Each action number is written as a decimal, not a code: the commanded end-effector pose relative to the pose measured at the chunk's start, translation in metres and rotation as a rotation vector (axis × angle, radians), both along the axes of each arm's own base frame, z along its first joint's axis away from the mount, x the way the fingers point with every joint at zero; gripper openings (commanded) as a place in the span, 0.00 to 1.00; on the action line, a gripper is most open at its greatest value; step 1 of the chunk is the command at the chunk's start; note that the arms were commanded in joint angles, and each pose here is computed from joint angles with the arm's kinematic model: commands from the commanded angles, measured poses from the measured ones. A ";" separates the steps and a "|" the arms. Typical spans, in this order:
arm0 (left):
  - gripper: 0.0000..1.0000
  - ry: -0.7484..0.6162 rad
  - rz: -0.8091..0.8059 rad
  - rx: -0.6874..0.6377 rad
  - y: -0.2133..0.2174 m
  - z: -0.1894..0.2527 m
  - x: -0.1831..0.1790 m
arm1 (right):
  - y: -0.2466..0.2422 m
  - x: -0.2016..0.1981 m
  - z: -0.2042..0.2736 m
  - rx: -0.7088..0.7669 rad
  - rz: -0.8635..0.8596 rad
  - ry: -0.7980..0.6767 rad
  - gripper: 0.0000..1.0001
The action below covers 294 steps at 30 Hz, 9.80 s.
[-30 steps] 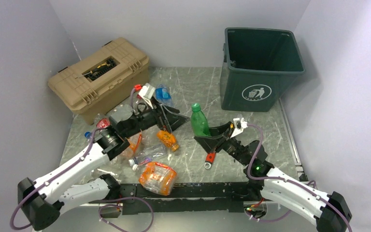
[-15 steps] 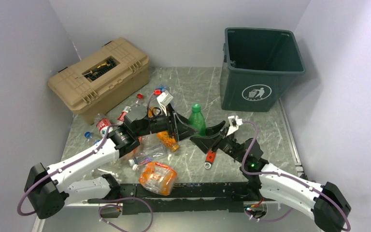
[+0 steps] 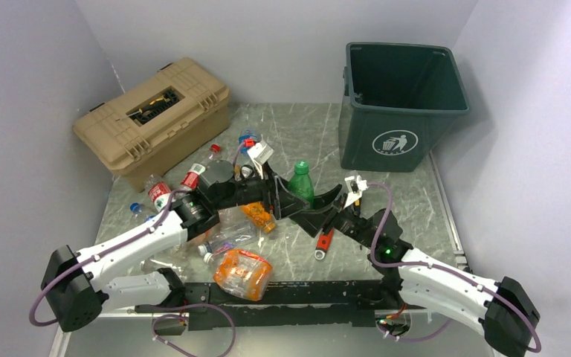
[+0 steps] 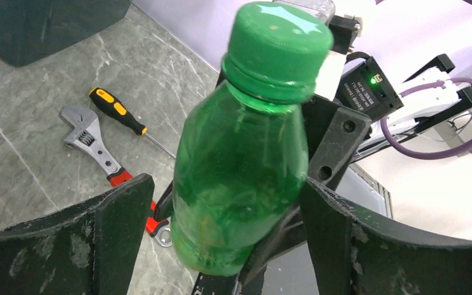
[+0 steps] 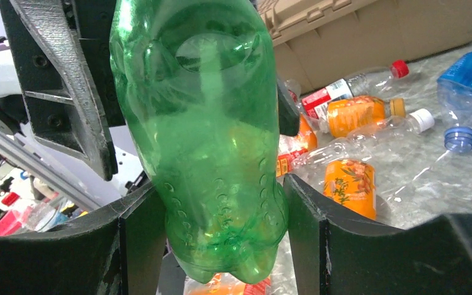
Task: Put the plastic bottles in the bin
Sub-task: Pick up the plastic bottle at the center of the board, then place the plastic bottle in the trash bin, then pick up the plastic bottle at the center of the board.
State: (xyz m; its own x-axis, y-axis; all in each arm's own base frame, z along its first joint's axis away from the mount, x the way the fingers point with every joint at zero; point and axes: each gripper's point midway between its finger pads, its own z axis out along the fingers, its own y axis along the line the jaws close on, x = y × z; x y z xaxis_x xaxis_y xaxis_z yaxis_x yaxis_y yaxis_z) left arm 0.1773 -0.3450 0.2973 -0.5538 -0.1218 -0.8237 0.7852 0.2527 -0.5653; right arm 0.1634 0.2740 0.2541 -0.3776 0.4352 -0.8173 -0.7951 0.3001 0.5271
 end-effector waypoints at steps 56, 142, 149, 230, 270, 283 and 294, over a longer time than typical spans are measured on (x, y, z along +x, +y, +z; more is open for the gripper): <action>0.09 -0.354 -0.030 0.132 0.044 0.037 -0.024 | 0.030 0.016 0.144 -0.386 0.071 0.000 0.70; 1.00 -0.348 0.849 0.366 0.195 0.021 0.064 | -0.069 0.158 0.268 -0.083 -0.590 -0.267 1.00; 1.00 -0.314 0.992 0.458 0.221 0.011 0.074 | 0.010 0.103 0.094 -0.385 -0.340 -0.011 0.97; 0.99 -0.640 0.143 0.225 0.110 0.035 -0.015 | -0.042 -0.027 -0.049 -1.020 -0.027 0.313 0.00; 0.95 -1.387 -0.282 0.888 0.044 -0.050 -0.001 | 0.001 -0.024 -0.007 -1.117 0.222 0.150 0.00; 0.80 -1.346 -0.289 0.890 0.036 -0.059 -0.004 | 0.008 -0.027 0.012 -1.047 0.235 0.135 0.00; 0.44 -1.313 -0.307 0.862 0.030 -0.068 -0.012 | 0.012 -0.029 0.019 -1.012 0.243 0.135 0.00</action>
State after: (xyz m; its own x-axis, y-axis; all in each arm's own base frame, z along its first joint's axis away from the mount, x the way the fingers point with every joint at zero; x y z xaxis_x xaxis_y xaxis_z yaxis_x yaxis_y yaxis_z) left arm 0.1740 -0.3003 0.2291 0.6238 0.6317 -0.4602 0.6642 -0.1183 0.7381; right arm 0.1357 0.2510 0.2265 -0.5497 -0.6280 -0.5509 -0.8020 0.5813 0.1376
